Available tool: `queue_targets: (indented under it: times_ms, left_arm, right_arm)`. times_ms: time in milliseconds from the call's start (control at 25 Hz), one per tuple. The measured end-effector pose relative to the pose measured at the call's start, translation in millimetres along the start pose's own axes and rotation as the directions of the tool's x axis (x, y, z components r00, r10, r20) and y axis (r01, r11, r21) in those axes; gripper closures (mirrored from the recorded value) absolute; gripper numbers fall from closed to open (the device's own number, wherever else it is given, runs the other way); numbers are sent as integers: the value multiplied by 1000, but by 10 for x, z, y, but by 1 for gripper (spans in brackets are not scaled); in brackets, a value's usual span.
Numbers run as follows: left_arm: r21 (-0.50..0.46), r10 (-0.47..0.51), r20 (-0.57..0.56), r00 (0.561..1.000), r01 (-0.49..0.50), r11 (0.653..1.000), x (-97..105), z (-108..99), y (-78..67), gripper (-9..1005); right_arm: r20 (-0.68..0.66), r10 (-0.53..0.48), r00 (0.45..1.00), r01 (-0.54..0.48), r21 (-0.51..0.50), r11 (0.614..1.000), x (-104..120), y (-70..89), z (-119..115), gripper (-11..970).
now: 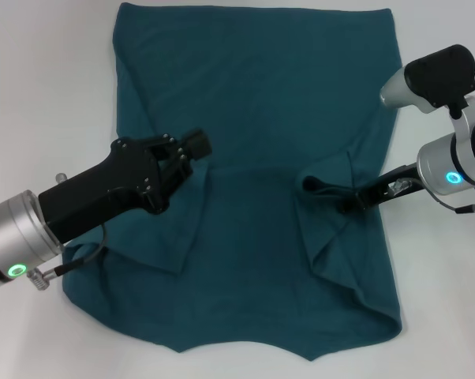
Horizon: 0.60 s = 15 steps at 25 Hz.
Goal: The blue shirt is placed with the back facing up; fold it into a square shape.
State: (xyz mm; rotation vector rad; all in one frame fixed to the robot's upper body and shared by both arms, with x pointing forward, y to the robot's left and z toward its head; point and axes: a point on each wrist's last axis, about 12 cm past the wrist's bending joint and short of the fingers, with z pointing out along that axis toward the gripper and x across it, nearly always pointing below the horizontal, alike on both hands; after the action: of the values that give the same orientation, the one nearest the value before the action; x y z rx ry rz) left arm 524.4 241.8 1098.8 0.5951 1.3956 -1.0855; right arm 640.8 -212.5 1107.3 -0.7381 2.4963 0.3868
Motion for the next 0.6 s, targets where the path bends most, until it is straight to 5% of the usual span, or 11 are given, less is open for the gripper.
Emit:
queue_targets:
  times_ms: [160, 600]
  left_arm:
    - [-5, 0, 2, 1000, 0, 1000, 1, -12, 3, 933]
    - [-15, -7, 7, 1000, 7, 1000, 16, -41, -2, 934]
  right_arm:
    - [-7, -8, 1000, 8, -1, 1000, 1, 22, 13, 524]
    - [13, 18, 1000, -18, -5, 1000, -17, 24, -2, 823]
